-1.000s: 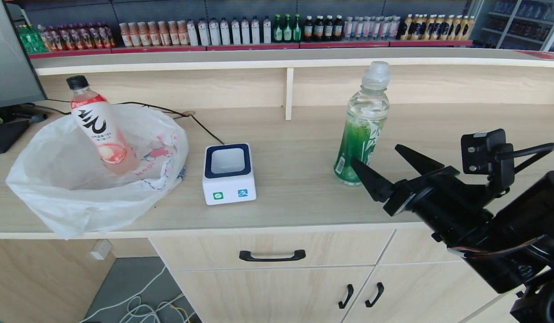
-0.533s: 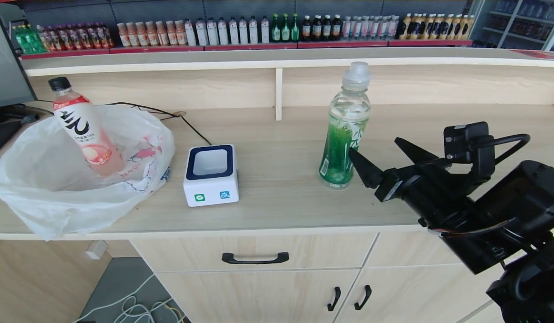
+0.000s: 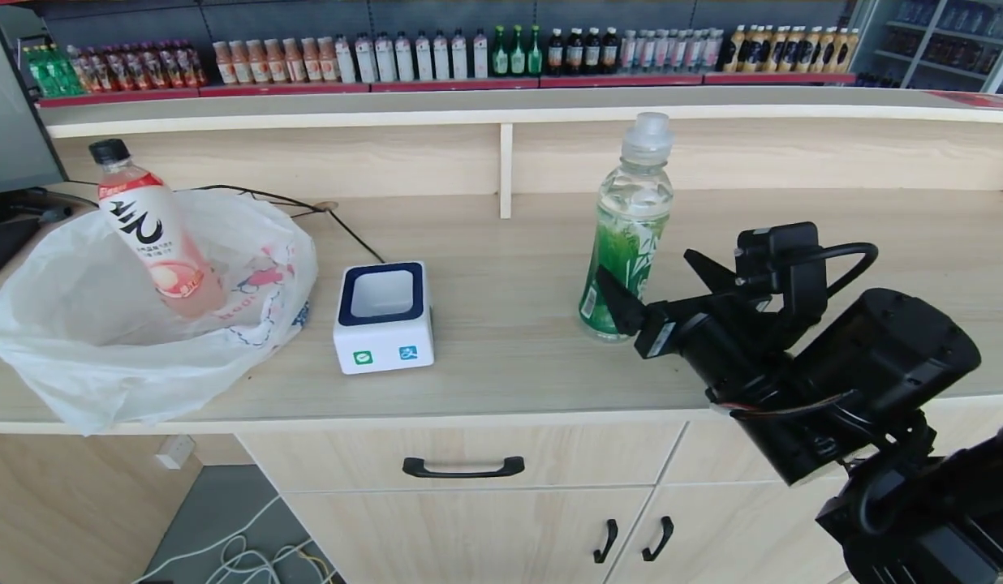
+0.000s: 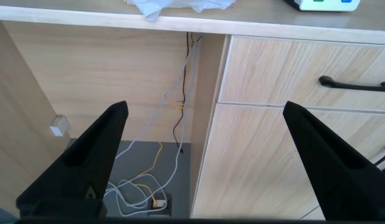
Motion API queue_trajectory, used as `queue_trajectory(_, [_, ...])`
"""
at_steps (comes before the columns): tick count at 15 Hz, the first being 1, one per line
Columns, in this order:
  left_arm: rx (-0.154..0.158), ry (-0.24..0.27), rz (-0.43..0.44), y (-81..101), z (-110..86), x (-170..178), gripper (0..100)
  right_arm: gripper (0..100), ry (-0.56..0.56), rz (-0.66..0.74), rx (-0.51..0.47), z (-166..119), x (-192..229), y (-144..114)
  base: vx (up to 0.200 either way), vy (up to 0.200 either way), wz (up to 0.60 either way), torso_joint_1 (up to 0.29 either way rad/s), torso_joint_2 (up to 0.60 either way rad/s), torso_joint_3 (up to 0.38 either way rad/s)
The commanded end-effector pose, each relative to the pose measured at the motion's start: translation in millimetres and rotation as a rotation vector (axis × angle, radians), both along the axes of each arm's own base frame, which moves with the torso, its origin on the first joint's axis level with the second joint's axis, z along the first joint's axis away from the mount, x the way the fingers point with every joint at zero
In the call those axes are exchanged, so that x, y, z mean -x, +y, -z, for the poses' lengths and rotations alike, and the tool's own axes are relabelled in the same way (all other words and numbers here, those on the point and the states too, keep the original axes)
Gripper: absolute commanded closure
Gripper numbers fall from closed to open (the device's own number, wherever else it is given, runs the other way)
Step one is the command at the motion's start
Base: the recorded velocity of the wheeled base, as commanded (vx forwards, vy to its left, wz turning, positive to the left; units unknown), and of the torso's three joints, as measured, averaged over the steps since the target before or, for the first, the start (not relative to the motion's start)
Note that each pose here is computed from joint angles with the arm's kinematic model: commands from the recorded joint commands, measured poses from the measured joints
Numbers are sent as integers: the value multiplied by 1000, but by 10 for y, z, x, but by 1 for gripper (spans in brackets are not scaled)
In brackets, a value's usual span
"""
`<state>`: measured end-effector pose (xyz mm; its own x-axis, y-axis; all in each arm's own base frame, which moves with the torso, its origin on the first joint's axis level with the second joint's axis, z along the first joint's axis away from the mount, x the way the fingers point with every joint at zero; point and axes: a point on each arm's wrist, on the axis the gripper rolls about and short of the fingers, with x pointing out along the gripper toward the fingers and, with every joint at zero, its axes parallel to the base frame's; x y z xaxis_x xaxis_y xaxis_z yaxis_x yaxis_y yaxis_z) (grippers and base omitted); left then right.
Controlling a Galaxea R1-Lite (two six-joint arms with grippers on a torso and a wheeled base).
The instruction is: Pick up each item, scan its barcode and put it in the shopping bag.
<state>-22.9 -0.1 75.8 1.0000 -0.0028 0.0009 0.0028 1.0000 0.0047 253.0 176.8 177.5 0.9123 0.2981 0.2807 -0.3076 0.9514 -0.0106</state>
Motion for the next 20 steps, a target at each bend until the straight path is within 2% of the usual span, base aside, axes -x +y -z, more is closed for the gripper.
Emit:
queue_trajectory(1, [0,-1,0,0,-1,1,0,0,-4,28,-5,17,-103,109,0,0,0,0,0,0])
queue_trajectory(4, [0,-1,0,0,-1,1,0,0,31,37,31,60,-137,157,0,0,0,0,0,0])
queue_trajectory(14, [0,-1,0,0,-1,1,0,0,31,159,-15,107,-568,444,0,0,0,0,0,0])
queue_trajectory(20, [0,-1,0,0,-1,1,0,0,23,172,-24,85,-618,464,0,0,0,0,0,0])
